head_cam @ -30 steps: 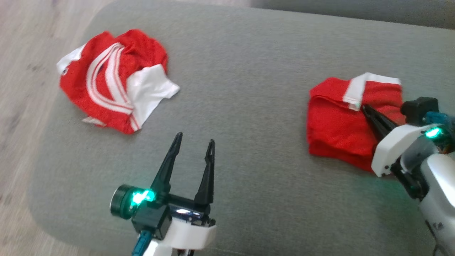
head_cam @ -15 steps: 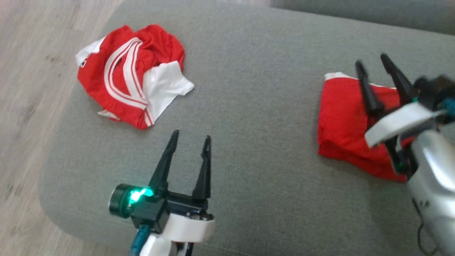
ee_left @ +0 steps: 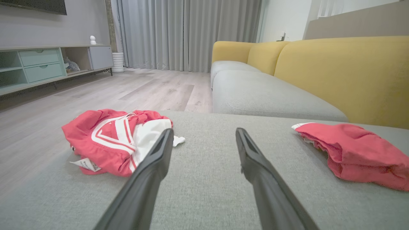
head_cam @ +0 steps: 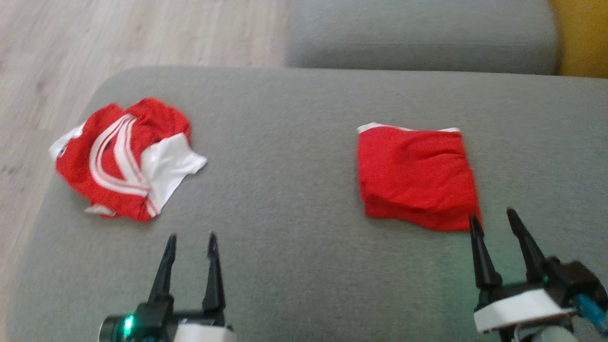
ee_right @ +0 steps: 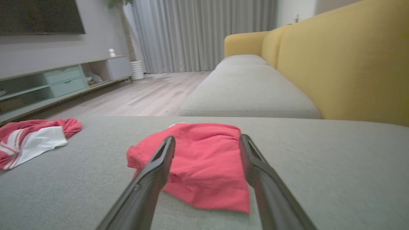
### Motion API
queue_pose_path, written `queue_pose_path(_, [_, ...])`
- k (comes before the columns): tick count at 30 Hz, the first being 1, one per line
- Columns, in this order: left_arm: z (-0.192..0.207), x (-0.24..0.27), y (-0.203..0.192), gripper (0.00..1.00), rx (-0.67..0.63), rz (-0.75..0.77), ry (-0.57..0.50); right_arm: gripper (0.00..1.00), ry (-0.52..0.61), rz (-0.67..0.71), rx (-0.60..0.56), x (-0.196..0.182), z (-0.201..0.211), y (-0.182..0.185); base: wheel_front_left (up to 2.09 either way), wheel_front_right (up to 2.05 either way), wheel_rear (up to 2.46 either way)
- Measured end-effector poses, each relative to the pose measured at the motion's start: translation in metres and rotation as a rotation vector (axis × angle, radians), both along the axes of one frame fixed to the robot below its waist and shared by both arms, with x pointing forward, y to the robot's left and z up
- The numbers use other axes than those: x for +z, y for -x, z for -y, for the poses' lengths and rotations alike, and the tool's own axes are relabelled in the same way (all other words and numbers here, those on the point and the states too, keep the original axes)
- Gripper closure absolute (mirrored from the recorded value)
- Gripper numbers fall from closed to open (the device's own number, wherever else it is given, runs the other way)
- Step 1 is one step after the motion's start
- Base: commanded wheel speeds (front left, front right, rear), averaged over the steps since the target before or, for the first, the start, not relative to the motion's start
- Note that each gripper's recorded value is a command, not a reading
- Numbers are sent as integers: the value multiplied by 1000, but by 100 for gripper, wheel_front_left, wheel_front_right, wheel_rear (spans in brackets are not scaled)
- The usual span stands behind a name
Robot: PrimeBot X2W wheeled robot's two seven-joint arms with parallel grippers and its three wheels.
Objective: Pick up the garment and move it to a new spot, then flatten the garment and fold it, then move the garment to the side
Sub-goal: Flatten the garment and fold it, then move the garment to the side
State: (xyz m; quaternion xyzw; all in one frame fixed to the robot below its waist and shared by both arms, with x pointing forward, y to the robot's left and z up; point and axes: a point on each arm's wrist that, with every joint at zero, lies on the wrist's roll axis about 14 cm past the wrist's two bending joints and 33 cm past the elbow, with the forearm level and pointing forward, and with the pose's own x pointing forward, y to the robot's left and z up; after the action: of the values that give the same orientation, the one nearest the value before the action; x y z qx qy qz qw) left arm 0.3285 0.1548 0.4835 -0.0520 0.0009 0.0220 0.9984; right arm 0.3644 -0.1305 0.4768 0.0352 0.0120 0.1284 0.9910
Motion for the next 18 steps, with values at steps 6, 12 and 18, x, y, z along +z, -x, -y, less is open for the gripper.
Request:
queue_pose_path(6, [8, -8, 12, 0, -42, -17, -19, 0, 6, 13, -64, 4, 18, 22, 0, 0, 0])
queue_pose_path(12, [19, -8, 22, 0, -98, -8, -62, 0, 2, -3, -103, -3, 30, 42, 0, 0, 0])
queue_pose_path(18, [15, -4, 21, 0, -91, 8, -74, 0, -7, -11, -106, -6, 29, 48, 0, 0, 0])
